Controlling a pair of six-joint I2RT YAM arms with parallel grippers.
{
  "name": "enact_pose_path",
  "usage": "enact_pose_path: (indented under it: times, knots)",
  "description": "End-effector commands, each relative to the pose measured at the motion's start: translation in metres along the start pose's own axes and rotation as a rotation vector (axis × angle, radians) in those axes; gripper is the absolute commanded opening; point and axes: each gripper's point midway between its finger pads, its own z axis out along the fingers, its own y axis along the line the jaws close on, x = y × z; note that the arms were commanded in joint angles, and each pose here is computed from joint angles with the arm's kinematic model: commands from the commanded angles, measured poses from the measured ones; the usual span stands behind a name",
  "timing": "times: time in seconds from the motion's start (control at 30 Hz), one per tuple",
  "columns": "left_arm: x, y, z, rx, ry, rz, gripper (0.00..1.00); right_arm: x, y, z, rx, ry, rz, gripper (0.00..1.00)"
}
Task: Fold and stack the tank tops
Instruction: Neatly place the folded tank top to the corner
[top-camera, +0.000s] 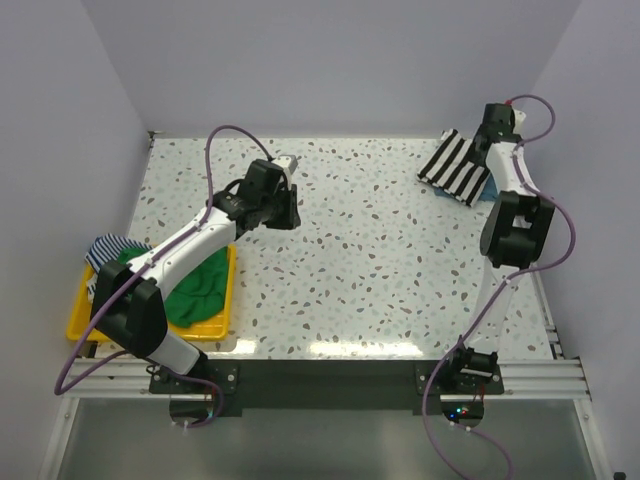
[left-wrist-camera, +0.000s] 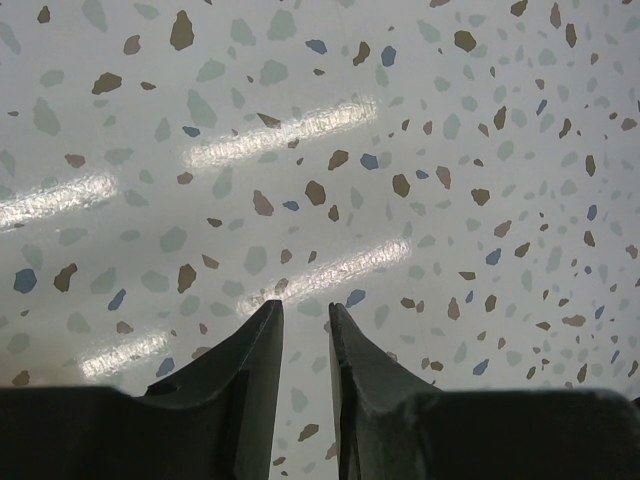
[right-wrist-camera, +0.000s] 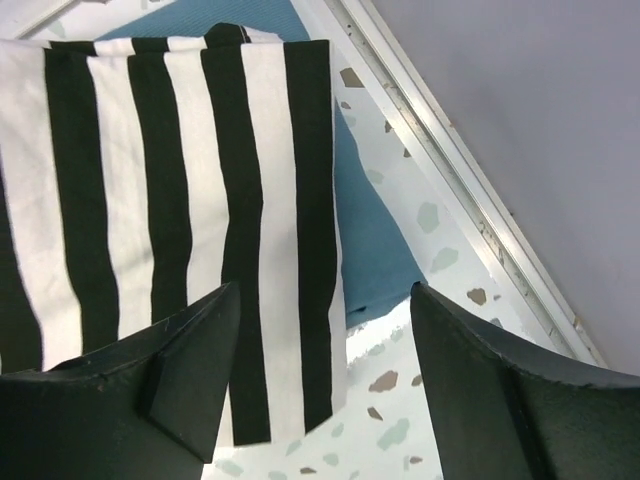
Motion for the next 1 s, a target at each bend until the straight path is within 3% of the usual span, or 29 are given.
enact_pose_path:
  times: [0.0, 0.07, 0.13, 0.23, 0.3, 0.33, 0.37, 0.47, 0.5, 0.57, 0.63, 0.77, 0.97]
  knots:
    - [-0.008, -0.002, 0.000, 0.026, -0.032, 0.006, 0.30, -0.034, -0.006, -0.043, -0.027, -0.088, 0.103, 0.72]
    - [-0.008, -0.003, -0.001, 0.029, -0.036, 0.004, 0.31, -0.039, -0.002, -0.060, -0.065, -0.107, 0.134, 0.72]
    - [-0.010, -0.004, -0.003, 0.032, -0.043, -0.003, 0.32, -0.019, 0.005, -0.065, -0.098, -0.097, 0.140, 0.73]
    - [-0.010, -0.005, -0.006, 0.034, -0.047, -0.015, 0.33, 0.007, 0.031, -0.110, -0.209, -0.127, 0.149, 0.75]
    - [-0.013, -0.005, -0.010, 0.030, -0.066, -0.021, 0.33, 0.064, 0.073, -0.141, -0.305, -0.091, 0.060, 0.76]
    - [-0.012, -0.003, -0.011, 0.025, -0.067, -0.030, 0.33, 0.062, 0.084, -0.173, -0.360, -0.149, 0.061, 0.76]
    - [-0.014, -0.001, -0.014, 0.010, -0.083, -0.037, 0.34, 0.091, 0.115, -0.203, -0.442, -0.143, -0.004, 0.76]
    - [-0.007, 0.002, -0.018, 0.004, -0.094, -0.071, 0.34, 0.158, 0.142, -0.261, -0.608, -0.093, -0.054, 0.77]
    - [0.006, 0.007, -0.014, -0.005, -0.085, -0.082, 0.34, 0.188, 0.141, -0.267, -0.631, -0.049, -0.064, 0.78]
    - [0.014, 0.008, -0.017, 0.000, -0.105, -0.096, 0.34, 0.210, 0.148, -0.310, -0.740, -0.057, -0.085, 0.79]
    - [0.033, 0.014, -0.010, -0.022, -0.110, -0.100, 0.34, 0.237, 0.137, -0.322, -0.755, -0.023, -0.119, 0.80]
    - [0.045, 0.012, -0.014, -0.023, -0.166, -0.107, 0.35, 0.243, 0.108, -0.352, -0.813, -0.040, -0.111, 0.82]
    - [0.050, -0.003, -0.023, -0.004, -0.202, -0.077, 0.36, 0.243, 0.070, -0.353, -0.777, -0.083, -0.150, 0.84]
